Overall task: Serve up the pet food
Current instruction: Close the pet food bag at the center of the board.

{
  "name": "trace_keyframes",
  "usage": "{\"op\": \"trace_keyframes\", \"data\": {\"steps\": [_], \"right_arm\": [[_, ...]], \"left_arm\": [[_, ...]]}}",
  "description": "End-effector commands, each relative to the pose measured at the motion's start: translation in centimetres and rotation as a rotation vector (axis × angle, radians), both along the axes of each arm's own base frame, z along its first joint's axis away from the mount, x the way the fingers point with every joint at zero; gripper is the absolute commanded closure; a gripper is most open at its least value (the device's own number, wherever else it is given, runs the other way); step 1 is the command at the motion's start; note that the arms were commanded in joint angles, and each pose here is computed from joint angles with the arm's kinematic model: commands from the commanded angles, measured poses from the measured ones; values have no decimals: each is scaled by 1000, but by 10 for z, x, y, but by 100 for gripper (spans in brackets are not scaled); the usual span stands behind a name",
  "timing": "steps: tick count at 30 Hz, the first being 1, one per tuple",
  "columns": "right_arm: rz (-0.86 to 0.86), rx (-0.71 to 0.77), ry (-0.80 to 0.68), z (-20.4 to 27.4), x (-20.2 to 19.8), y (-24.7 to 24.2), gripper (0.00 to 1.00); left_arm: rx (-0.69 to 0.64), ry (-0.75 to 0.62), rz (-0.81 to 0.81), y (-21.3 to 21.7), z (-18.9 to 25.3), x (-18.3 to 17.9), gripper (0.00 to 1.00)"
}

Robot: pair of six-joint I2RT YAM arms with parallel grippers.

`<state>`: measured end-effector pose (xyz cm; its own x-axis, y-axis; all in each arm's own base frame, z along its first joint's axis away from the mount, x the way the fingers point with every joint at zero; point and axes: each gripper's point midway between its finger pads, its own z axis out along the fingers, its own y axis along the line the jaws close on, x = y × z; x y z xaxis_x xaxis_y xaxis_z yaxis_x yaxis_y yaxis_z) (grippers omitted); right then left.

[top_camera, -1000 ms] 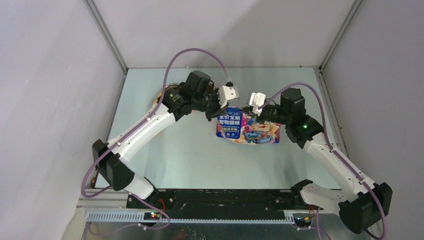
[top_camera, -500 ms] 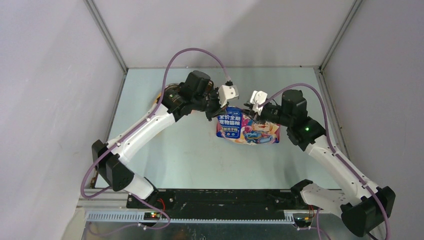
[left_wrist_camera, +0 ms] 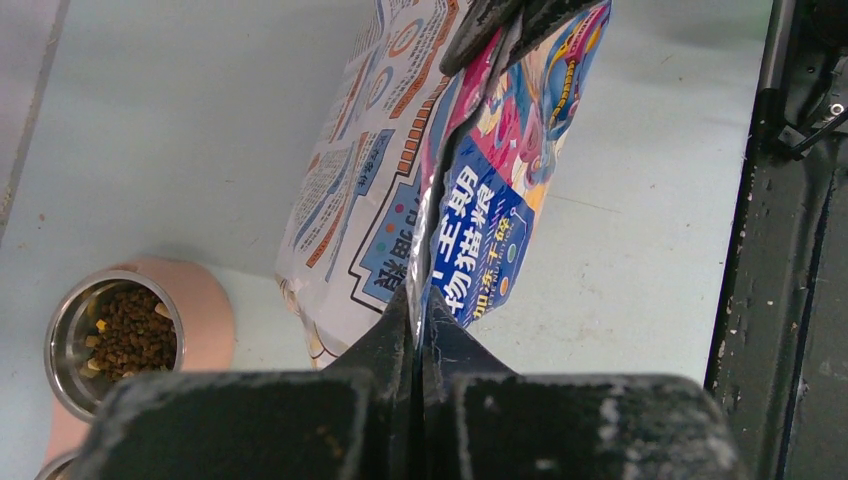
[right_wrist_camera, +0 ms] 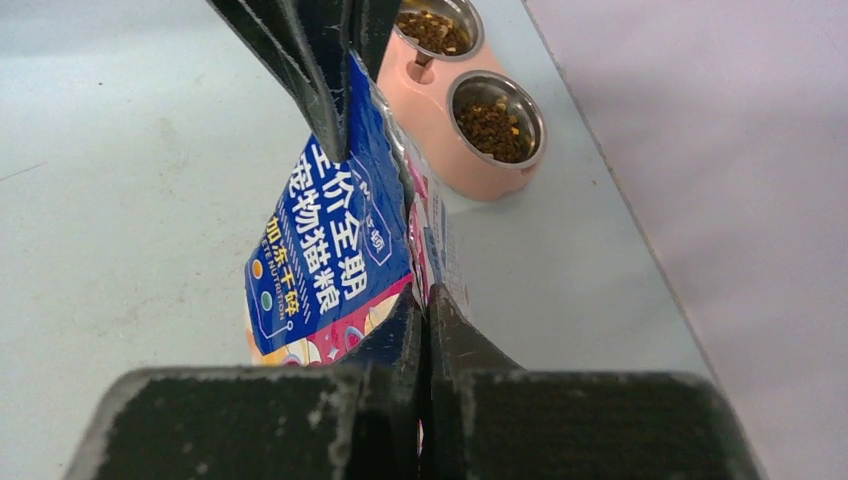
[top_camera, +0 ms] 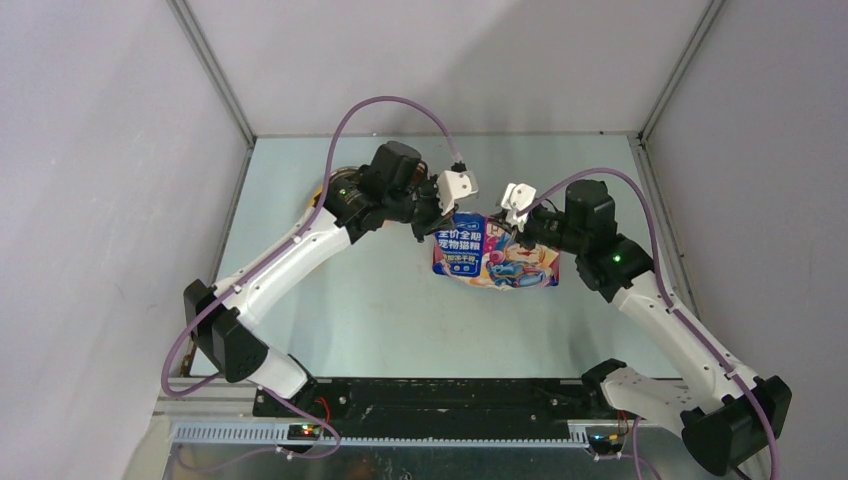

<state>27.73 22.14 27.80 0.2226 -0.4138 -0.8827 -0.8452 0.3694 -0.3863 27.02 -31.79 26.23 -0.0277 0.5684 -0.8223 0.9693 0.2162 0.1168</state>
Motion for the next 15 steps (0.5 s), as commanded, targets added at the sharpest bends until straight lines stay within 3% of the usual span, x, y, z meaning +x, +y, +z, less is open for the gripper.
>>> {"op": "trace_keyframes", "data": {"steps": [1,7,8,9,10,15], "right_arm": [[-149,53,-96,38,22,-14,100],[-194,89,-111,49,26,-18,98],[-182,86,-110,49,23,-18,92],[-161,73,-100,44,19,-16,75],[-150,68,-99,44,16,-16,70],[-151,15,-86,33,12,-23,67]], "left_arm": [[-46,-11,4,2,19,-10,100],[-48,-11,12,3,19,-10,100],[-48,-13,12,3,19,-9,100],[-48,-14,15,3,19,-9,100],[-48,-16,15,3,20,-9,100],[-46,-17,14,4,20,-9,100]]}}
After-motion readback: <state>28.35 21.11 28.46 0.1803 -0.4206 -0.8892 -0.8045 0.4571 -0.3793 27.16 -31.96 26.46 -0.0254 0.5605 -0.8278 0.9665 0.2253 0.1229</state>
